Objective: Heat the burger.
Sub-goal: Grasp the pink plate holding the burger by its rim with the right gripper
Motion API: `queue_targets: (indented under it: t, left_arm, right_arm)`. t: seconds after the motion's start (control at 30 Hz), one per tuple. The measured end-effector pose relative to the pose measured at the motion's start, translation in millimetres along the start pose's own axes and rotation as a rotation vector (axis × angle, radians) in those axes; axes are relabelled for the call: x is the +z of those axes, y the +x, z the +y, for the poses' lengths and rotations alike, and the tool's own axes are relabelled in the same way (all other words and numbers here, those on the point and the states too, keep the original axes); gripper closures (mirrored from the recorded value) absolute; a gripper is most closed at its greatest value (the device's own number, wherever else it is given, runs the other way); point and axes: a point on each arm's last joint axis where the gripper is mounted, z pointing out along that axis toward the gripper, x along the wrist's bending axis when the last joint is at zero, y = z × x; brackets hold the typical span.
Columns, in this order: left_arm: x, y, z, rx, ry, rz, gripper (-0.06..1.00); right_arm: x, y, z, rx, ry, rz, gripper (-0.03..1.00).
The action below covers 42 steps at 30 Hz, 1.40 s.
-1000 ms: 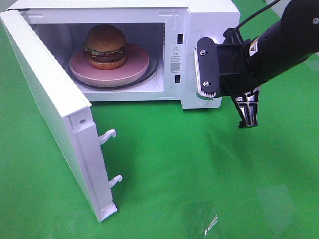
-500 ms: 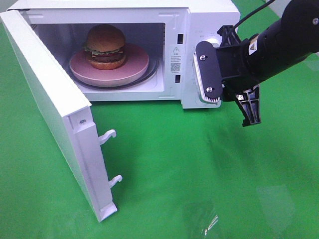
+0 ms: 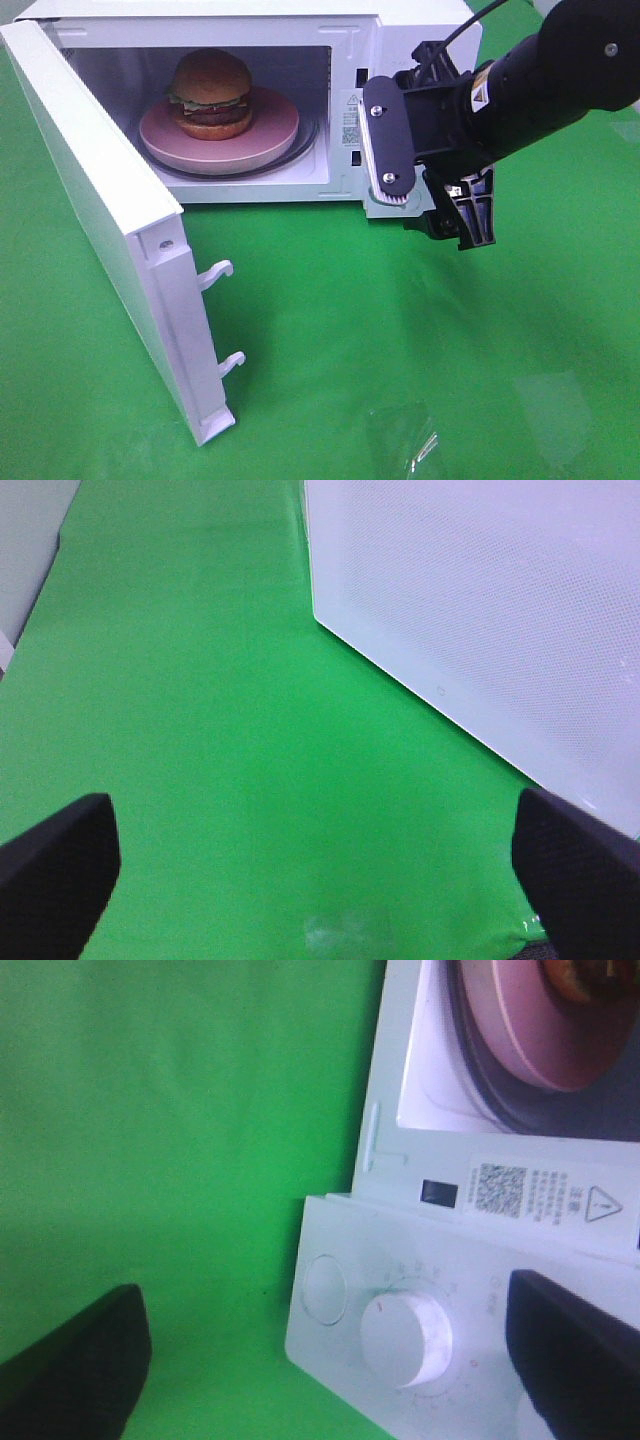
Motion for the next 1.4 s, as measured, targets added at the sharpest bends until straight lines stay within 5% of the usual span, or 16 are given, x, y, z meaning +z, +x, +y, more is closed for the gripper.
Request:
queue_targets:
  t: [0.47, 1.4]
  left_arm:
    - [0, 0, 0, 0.0, 0.0, 0.0, -0.04]
    - [0, 0, 0, 0.0, 0.0, 0.0, -0.04]
  right_arm:
    - [32, -28, 46, -0.068, -0.051, -0.054, 0.06]
    - [126, -46, 65, -0.059, -0.057, -0.039, 0.08]
